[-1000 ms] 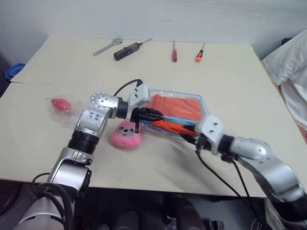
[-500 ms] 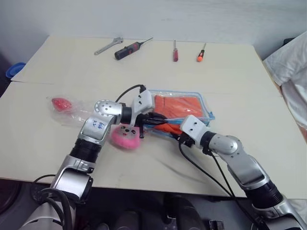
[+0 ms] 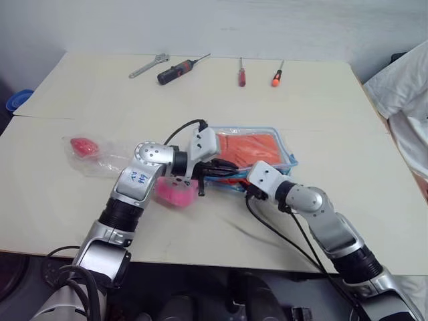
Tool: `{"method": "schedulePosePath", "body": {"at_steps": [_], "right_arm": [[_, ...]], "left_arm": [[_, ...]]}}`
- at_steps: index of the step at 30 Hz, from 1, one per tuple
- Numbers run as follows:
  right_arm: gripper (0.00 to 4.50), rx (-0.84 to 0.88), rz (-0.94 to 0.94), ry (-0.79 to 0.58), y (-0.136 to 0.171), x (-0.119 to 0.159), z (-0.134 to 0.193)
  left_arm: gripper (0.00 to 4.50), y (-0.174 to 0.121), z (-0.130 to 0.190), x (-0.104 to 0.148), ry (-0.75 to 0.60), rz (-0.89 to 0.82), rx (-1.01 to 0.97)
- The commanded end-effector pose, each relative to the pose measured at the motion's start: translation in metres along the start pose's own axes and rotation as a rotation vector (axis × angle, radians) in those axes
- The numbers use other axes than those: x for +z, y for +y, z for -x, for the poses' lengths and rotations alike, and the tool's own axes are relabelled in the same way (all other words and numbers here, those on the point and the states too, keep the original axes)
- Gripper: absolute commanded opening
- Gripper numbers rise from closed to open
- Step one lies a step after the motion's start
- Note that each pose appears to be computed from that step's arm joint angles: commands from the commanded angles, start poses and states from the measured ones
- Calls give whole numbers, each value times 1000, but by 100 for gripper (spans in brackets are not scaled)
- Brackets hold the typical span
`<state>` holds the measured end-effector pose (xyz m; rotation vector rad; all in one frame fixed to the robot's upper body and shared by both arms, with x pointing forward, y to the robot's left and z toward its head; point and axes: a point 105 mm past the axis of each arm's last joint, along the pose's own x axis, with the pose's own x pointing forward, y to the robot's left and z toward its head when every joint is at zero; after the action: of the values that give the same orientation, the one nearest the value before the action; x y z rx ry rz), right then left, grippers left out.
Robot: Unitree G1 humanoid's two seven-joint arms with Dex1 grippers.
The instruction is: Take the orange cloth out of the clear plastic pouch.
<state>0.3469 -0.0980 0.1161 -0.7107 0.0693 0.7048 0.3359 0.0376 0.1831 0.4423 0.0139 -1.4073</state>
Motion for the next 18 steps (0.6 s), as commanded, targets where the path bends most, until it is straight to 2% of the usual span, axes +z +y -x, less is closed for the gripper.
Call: {"method": "schedulePosePath", "body": {"at_steps": [1,4,8,11,14,17,18], "right_arm": [[88,-3,-38,41,-3,-13,3],[2,7,-46,42,0,-14,4],[2,11,-52,45,1,-15,5],[0,22,-51,47,5,-16,5],[0,33,-57,43,9,-16,6],[0,32,-62,42,11,-15,6],[0,27,-68,41,11,-15,6]], "left_arm": [[35,0,-1,7,-23,-20,6],[35,1,0,6,-14,-26,8],[35,-7,1,6,-16,-10,-41],[90,-14,2,1,15,-38,-72],[177,-20,0,-8,80,-153,-86],[265,-13,-5,-15,122,-235,-39],[265,-8,-7,-16,128,-244,-14]]}}
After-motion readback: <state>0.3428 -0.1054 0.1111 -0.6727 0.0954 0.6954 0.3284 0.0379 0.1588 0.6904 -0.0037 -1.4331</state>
